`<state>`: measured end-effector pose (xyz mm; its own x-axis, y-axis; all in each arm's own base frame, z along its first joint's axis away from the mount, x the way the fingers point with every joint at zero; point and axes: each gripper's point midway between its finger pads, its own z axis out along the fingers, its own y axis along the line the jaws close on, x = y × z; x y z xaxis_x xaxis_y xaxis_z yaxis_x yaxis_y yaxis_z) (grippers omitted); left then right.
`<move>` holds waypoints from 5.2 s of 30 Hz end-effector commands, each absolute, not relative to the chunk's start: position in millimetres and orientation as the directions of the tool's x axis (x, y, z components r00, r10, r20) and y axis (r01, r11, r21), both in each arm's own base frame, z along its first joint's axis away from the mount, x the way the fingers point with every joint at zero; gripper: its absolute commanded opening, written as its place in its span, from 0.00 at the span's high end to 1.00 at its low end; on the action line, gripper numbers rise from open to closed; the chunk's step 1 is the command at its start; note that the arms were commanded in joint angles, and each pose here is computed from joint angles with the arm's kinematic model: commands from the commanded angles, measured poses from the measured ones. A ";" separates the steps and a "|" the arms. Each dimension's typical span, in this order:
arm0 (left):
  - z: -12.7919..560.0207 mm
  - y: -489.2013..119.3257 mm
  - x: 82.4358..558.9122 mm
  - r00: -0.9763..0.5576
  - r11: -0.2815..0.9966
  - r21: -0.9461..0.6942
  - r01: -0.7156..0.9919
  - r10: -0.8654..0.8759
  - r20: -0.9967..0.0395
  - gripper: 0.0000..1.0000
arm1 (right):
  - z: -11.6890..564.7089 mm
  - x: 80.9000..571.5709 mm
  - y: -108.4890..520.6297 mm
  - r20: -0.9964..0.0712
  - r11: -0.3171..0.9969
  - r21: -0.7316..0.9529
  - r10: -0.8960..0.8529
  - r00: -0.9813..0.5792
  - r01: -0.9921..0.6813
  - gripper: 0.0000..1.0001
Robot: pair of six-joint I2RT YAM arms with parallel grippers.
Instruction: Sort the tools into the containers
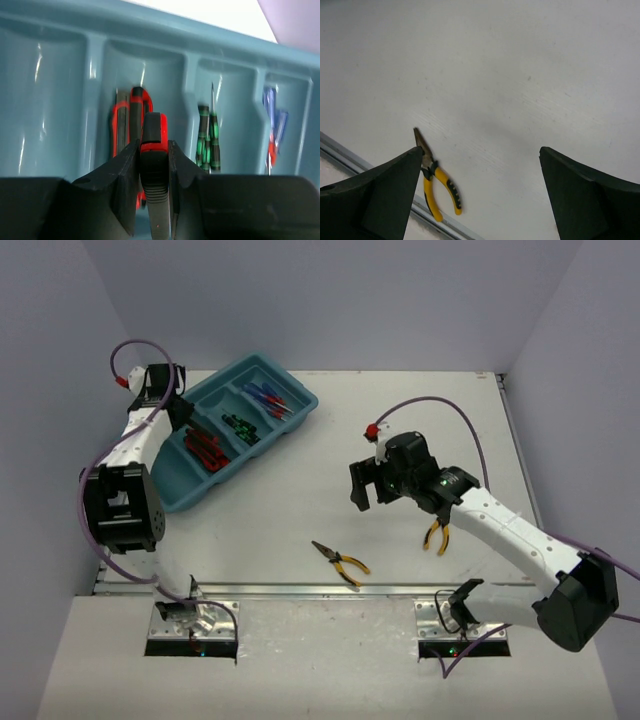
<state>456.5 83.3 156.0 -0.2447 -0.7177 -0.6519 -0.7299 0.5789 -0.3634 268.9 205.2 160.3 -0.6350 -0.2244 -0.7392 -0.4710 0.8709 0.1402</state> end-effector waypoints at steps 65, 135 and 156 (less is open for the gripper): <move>176.4 -217.4 255.2 -0.606 0.562 -0.729 0.391 -0.439 -0.663 0.05 | 81.8 238.4 278.0 -0.647 0.807 0.235 -0.286 -0.707 -0.542 1.00; 228.1 12.8 356.5 -0.422 0.787 -0.457 -0.415 -0.611 -0.670 0.00 | 83.9 248.6 54.7 -0.619 0.994 0.055 0.106 -0.778 0.092 0.14; 207.7 -108.3 297.8 -0.618 0.856 -0.516 0.021 -0.395 -0.680 0.00 | -10.2 204.5 0.2 -0.358 0.924 -0.003 0.357 -0.863 0.383 0.67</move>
<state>297.6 -100.5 206.9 -0.6218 -0.4295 -0.6549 -0.0496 0.8561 -0.5144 189.8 -6.9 -8.7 -0.8827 0.3244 -0.3400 0.3652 0.9289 -0.0619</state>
